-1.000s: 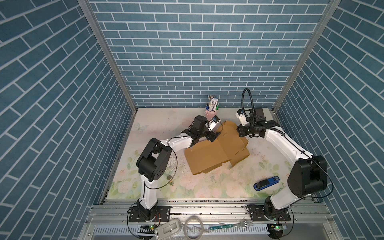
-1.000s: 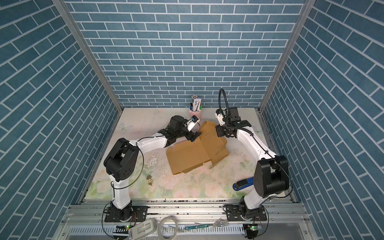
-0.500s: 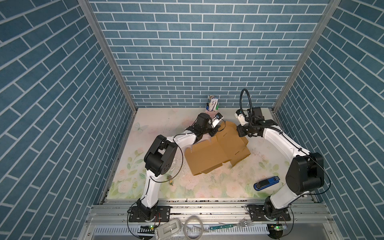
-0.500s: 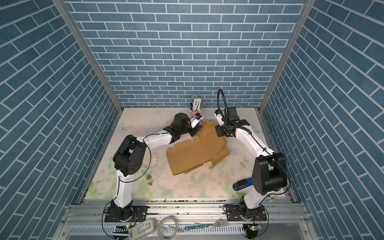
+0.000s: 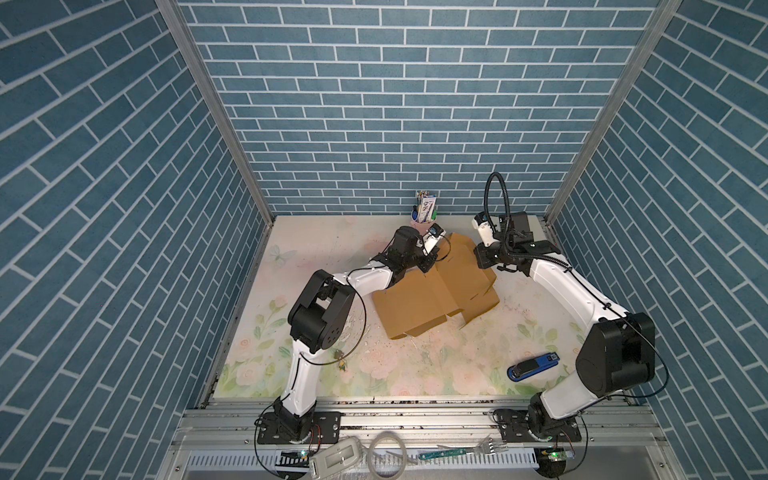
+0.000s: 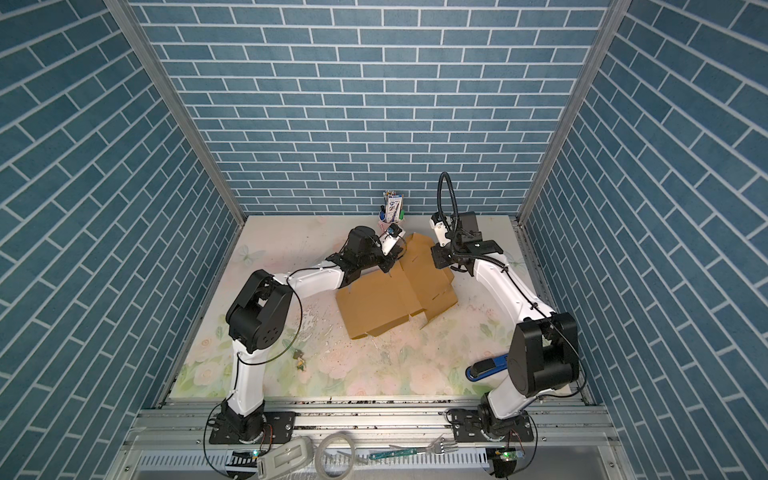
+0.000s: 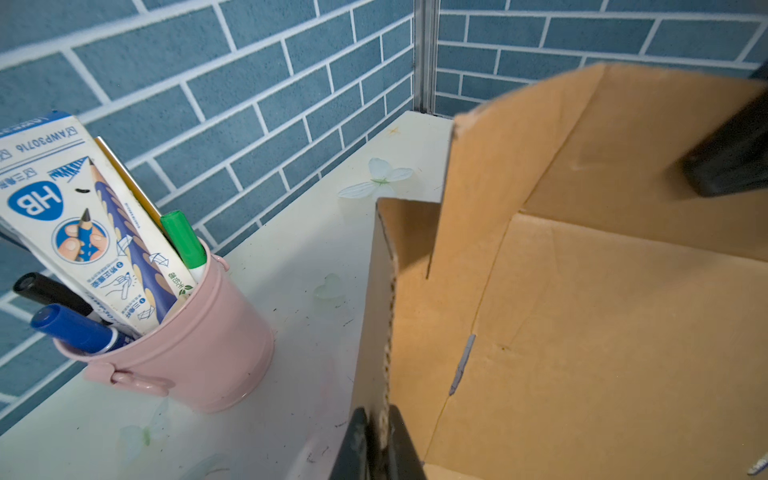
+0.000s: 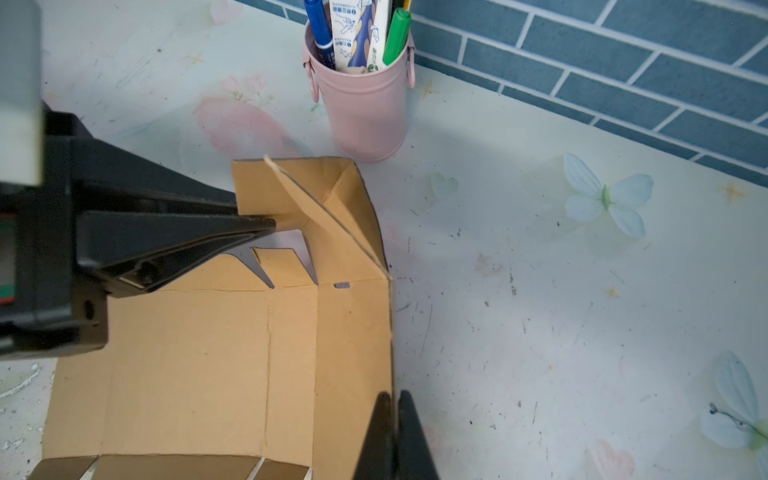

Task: Fold the paper box

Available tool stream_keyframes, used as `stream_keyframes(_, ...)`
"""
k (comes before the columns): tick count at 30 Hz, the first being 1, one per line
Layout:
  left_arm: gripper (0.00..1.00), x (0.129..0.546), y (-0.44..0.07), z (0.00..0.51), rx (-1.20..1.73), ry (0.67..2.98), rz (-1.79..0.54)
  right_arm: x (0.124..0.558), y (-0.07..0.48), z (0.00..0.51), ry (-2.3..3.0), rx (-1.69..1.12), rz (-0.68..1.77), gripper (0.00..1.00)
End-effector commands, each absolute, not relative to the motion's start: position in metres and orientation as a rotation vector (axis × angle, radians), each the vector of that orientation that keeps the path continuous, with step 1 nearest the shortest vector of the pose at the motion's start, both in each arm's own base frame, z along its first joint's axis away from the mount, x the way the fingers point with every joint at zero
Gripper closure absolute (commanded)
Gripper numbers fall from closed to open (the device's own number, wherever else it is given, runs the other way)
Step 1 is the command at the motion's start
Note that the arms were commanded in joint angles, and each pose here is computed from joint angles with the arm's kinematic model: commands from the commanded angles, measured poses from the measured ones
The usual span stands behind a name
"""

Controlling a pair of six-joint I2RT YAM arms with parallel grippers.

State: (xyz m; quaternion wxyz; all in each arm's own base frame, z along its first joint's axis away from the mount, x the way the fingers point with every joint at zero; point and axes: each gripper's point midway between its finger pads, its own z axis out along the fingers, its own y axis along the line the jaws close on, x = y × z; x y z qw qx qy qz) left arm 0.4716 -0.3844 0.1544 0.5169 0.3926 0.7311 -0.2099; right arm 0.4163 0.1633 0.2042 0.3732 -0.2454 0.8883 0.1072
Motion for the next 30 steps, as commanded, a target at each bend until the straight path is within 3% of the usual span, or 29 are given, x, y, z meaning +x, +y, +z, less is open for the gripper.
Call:
stream_keyframes(1,0.89,0.468,-0.383,0.176,0.890,1.718,-0.513,0.413,0.172,0.226,2.205,-0.643,0.298,0.95)
stream_keyframes(8,0.96,0.467,-0.369,0.181,0.820,1.714,-0.474,0.412,0.182,0.248,2.145,-0.625,0.354,0.75)
stream_keyframes(14,0.97,0.465,-0.366,0.176,0.805,1.729,-0.479,0.411,0.185,0.257,2.127,-0.598,0.386,0.69)
stream_keyframes(16,0.90,0.464,-0.368,0.171,0.825,1.748,-0.486,0.411,0.180,0.255,2.149,-0.562,0.361,0.68)
stream_keyframes(20,0.60,0.462,-0.378,0.163,0.927,1.801,-0.530,0.412,0.163,0.231,2.245,-0.453,0.293,0.64)
stream_keyframes(22,0.52,0.462,-0.384,0.155,0.992,1.832,-0.541,0.410,0.157,0.217,2.283,-0.409,0.279,0.64)
stream_keyframes(25,0.46,0.461,-0.394,0.146,1.102,1.876,-0.549,0.407,0.139,0.199,2.327,-0.310,0.226,0.64)
stream_keyframes(30,0.44,0.464,-0.405,0.123,1.254,1.960,-0.515,0.393,0.116,0.180,2.355,-0.125,0.274,0.64)
